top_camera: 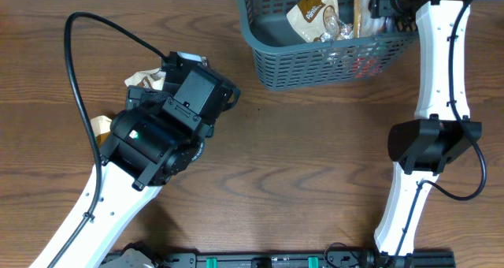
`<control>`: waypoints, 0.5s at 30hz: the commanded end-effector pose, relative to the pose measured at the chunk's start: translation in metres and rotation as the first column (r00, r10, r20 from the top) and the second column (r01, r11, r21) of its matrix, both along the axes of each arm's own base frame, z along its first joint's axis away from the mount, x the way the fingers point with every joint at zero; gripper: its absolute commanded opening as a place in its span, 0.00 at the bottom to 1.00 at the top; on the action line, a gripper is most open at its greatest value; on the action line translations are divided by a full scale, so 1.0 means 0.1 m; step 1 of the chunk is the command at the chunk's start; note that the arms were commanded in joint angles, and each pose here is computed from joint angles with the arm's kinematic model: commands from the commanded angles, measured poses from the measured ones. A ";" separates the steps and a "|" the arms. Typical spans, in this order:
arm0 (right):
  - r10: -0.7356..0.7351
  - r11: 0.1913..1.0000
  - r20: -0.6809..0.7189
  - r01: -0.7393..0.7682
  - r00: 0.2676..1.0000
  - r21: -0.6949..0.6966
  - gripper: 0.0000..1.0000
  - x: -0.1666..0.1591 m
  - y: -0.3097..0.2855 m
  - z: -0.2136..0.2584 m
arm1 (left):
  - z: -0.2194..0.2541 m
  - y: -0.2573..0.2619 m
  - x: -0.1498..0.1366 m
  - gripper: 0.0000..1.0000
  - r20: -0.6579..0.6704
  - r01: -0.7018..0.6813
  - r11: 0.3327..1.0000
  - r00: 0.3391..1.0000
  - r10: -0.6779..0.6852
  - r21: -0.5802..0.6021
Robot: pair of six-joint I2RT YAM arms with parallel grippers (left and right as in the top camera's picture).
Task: Pack container
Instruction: 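Lower the multipack into the basket and open the right gripper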
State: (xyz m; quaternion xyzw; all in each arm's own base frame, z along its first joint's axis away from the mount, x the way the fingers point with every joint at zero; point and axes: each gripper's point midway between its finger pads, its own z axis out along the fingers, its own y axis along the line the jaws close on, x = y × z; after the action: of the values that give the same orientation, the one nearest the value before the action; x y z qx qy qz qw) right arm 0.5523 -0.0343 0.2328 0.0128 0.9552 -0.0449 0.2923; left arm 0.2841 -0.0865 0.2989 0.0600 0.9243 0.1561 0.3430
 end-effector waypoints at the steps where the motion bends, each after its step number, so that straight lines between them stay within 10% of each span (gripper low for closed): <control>1: 0.032 0.999 0.022 -0.033 0.999 0.031 0.95 -0.01 0.10 0.10 | -0.03 0.01 0.00 0.99 -0.008 -0.008 1.000 1.000 0.008 0.003; 7: 0.099 0.988 0.064 -0.106 0.993 0.113 0.99 -0.04 0.29 0.28 | -0.03 0.02 -0.01 0.99 -0.012 -0.007 1.000 1.000 0.008 0.007; 15: 0.148 0.975 0.379 -0.198 0.914 0.098 0.99 -0.45 0.43 1.72 | 0.01 0.02 0.00 0.99 0.014 -0.023 1.000 1.000 0.023 -0.020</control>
State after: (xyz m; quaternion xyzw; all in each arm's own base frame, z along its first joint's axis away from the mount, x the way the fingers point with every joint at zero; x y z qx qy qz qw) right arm 0.5457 -0.0012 0.2895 -0.0217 0.9347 0.0419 0.3522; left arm 0.2846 -0.0870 0.2995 0.0585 0.9240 0.1547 0.3449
